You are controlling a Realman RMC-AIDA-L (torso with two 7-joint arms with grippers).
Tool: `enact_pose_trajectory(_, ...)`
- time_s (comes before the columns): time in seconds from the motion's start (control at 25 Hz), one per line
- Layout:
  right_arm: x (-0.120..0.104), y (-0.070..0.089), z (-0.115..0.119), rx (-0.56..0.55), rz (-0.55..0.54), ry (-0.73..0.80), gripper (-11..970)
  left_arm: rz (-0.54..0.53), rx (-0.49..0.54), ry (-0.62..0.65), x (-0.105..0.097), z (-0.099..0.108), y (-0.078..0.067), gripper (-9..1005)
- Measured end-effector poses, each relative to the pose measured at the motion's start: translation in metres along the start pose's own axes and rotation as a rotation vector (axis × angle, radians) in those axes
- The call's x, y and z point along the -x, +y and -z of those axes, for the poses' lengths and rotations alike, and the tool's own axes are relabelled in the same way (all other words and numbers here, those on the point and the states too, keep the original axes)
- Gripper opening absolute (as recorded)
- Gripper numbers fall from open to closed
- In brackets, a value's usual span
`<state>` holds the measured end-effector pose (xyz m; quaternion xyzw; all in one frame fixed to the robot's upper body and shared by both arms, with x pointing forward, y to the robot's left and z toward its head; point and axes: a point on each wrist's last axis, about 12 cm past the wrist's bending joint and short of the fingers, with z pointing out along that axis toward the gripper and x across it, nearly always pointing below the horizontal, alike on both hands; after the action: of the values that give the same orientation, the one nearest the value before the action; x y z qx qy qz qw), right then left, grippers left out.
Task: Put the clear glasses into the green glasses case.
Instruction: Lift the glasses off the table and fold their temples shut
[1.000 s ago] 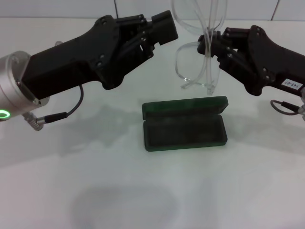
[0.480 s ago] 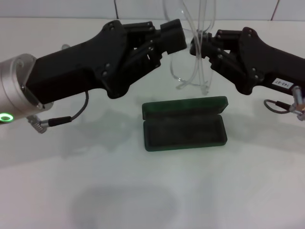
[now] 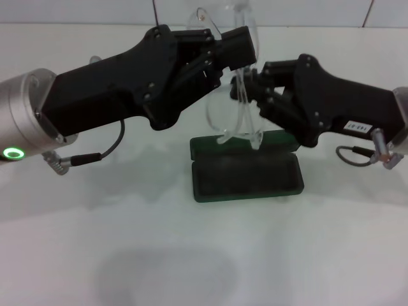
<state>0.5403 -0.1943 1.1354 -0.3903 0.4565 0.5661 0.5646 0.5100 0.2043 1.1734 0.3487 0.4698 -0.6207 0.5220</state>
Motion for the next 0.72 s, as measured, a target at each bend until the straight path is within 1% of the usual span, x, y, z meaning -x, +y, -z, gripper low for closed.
enact_pose_trajectory(0.28, -0.0013, 0.0023, -0.0034, 0.026, -0.005, 0.006, 88, 0.006, 0.004, 0.002, -0.0016, 0.0002, 0.0013, 54)
enact_pose_trajectory(0.72, -0.0011, 0.0015, 0.001, -0.002, 0.004, -0.003, 88, 0.003, 0.002, 0.002, -0.0016, 0.0022, -0.0007, 60)
